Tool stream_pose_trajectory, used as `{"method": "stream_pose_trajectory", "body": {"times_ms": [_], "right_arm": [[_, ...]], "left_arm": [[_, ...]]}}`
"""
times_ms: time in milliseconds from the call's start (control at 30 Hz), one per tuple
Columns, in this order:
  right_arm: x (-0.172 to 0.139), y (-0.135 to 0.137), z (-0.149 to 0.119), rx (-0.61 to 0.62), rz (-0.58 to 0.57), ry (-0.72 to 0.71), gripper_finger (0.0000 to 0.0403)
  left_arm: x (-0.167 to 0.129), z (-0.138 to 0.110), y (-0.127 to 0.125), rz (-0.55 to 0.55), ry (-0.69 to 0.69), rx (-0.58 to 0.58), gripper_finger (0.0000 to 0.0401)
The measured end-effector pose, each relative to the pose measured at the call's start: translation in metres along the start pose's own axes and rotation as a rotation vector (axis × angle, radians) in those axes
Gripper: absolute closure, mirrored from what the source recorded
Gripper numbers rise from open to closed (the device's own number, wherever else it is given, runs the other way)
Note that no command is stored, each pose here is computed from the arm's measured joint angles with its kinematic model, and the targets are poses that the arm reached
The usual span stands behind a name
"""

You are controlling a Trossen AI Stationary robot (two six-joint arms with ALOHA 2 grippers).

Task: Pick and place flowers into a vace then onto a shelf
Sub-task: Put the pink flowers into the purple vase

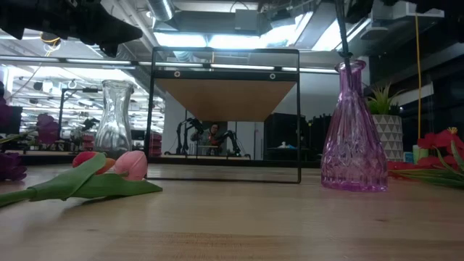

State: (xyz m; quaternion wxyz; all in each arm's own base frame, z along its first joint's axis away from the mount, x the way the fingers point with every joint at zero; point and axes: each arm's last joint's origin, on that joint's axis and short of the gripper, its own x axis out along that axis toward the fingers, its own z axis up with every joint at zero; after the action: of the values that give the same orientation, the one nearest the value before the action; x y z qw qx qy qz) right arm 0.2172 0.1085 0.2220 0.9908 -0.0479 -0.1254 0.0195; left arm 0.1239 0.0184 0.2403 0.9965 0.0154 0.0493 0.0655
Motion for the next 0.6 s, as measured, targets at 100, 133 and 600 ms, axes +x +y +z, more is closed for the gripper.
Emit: {"method": "stream_pose_trajectory", "body": {"times_ms": [100, 133, 600], "right_arm": [[0.001, 0.001, -0.006, -0.019, -0.049, 0.029, 0.0403], [0.002, 0.002, -0.009, -0.02, -0.048, 0.039, 0.0403], [-0.006, 0.017, -0.011, -0.014, -0.089, 0.078, 0.0403]], "left_arm": [[0.0, 0.0, 0.0, 0.0, 0.0, 0.0, 0.0397], [0.0, 0.0, 0.0, 0.0, 0.0, 0.0, 0.0397], [0.0, -0.006, 0.0, -0.002, 0.061, -0.001, 0.0397]]}}
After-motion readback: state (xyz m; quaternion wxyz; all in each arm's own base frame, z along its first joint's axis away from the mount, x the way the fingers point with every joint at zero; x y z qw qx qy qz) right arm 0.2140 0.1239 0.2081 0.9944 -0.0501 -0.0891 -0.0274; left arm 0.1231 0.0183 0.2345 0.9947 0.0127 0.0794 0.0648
